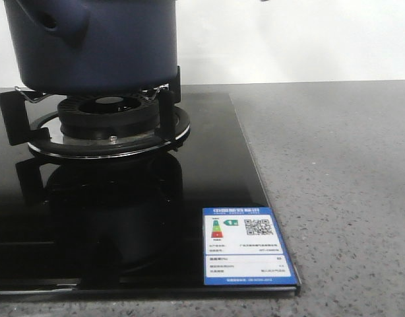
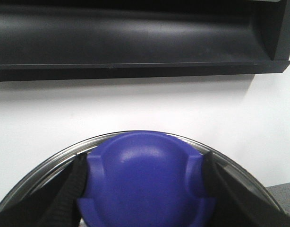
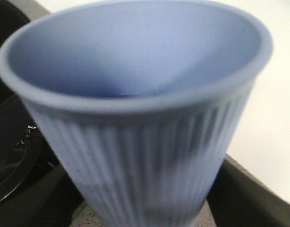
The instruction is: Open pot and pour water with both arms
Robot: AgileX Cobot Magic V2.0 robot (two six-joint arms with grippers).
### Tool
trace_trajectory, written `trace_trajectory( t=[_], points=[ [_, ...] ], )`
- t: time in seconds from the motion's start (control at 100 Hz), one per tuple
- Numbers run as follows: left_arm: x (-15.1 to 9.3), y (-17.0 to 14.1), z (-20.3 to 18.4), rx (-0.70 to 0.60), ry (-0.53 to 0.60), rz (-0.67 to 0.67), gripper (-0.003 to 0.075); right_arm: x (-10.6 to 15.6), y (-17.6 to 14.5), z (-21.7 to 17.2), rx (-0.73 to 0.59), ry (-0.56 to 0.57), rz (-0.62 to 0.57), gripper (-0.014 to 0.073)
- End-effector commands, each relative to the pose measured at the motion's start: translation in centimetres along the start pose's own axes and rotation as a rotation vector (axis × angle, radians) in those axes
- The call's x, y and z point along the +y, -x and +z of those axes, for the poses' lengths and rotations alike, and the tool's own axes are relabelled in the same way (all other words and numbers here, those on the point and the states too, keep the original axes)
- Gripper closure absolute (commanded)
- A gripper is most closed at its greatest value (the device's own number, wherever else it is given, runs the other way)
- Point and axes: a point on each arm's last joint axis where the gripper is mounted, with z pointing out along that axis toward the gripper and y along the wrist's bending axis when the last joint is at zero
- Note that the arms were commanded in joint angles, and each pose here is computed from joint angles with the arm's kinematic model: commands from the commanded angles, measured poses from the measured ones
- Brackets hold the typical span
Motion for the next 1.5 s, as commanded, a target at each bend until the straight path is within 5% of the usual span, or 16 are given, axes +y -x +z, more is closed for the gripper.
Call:
trace_trajectory(
  t=[0.0,0.5,0.92,1.49],
  points=[
    [0.5,2.4,-0.6,-0.140,0.052,-0.003,0.0348,-0.6,3.1,-1.0,-0.101,-0.042,-0.090,0.0228],
    [0.5,2.4,-0.6,-0.138,0.051,-0.003,0.0348,2.6,6.4,1.3,-0.029,-0.107,-0.486,0.0228],
    [0.4,2.3,-0.6,-0.133,0.048,-0.003,0.0348,2.2,7.3,1.4,-0.062,-0.258,-0.800,0.0228],
    [0.4,2.3,-0.6,-0.132,0.047,-0.003,0.0348,1.6,8.0,1.2,-0.076,-0.362,-0.990,0.0228]
  ],
)
